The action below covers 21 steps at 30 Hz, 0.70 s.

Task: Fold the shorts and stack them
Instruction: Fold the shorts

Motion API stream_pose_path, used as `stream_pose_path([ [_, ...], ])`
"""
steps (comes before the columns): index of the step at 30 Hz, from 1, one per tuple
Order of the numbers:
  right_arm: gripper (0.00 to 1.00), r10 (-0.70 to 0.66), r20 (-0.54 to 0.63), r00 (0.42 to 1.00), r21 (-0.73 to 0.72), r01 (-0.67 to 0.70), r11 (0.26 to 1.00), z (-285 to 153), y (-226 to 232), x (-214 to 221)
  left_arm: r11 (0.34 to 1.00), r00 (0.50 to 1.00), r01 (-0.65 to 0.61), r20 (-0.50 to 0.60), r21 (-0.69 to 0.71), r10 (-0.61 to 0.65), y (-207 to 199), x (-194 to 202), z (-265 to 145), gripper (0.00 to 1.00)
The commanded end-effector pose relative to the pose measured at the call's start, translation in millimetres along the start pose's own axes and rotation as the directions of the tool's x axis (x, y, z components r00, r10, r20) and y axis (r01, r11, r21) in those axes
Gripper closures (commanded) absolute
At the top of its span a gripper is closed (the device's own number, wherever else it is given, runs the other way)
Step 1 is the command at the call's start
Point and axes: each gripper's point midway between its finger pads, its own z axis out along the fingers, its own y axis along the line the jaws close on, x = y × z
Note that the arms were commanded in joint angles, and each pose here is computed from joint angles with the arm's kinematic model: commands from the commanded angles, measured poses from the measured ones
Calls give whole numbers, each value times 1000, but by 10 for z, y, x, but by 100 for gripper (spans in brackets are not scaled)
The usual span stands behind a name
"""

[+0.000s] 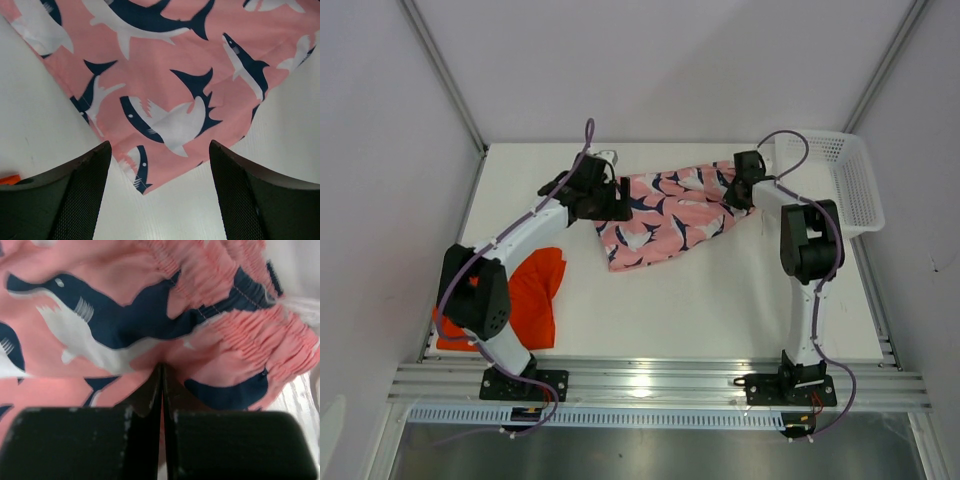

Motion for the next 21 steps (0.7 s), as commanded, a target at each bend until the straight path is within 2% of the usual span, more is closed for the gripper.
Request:
stream_pose_path([
  [1, 100, -33, 31, 999, 78, 31, 996, -26, 80, -26, 998, 995, -14, 96, 69, 7, -343, -85, -217, 19],
  [8, 100, -148, -67, 987, 107, 155, 982, -217, 176, 654, 997, 994, -19, 106, 80, 10, -374, 3, -377, 19],
  [9, 100, -168, -108, 980, 133, 182, 974, -256, 34, 890, 997, 994, -20, 111, 77, 12, -367, -3, -400, 19],
  [10, 100, -184, -99, 978, 141, 196, 970, -311, 16, 969, 997, 993, -21, 116, 72, 13, -358, -9, -428, 19],
  [11, 100, -182, -70, 981, 129, 189, 973, -490, 70, 953, 997, 992, -22, 126, 73, 13, -356, -32, -484, 19],
  [12, 100, -216, -105, 971, 136, 229, 964, -601, -11, 1225, 997, 993, -23, 120, 70, 15, -343, -1, -494, 19],
  [13, 100, -224, -106, 969, 128, 237, 963, -704, -23, 1304, 997, 992, -27, 128, 76, 17, -362, -25, -527, 19],
  [15, 100, -214, -76, 974, 71, 220, 973, -1027, 61, 1322, 996, 991, -33, 132, 78, 23, -365, -33, -573, 19],
  [16, 100, -245, -125, 962, 31, 250, 968, -1157, 45, 1591, 996, 991, -33, 131, 77, 23, -363, -28, -583, 18],
  [18, 100, -268, -118, 956, -22, 268, 963, -1492, 156, 1702, 996, 991, -35, 134, 78, 24, -359, -21, -628, 19],
  [19, 100, -333, -133, 933, -80, 325, 942, -1681, 280, 1975, 996, 990, -36, 137, 81, 25, -366, -22, -643, 18],
  [20, 98, -356, -139, 924, -118, 341, 933, -1813, 348, 2086, 996, 991, -35, 133, 84, 24, -367, 0, -648, 18],
  [21, 90, -344, -162, 925, -199, 311, 929, -2027, 478, 2182, 995, 990, -38, 138, 88, 25, -380, -1, -669, 18],
])
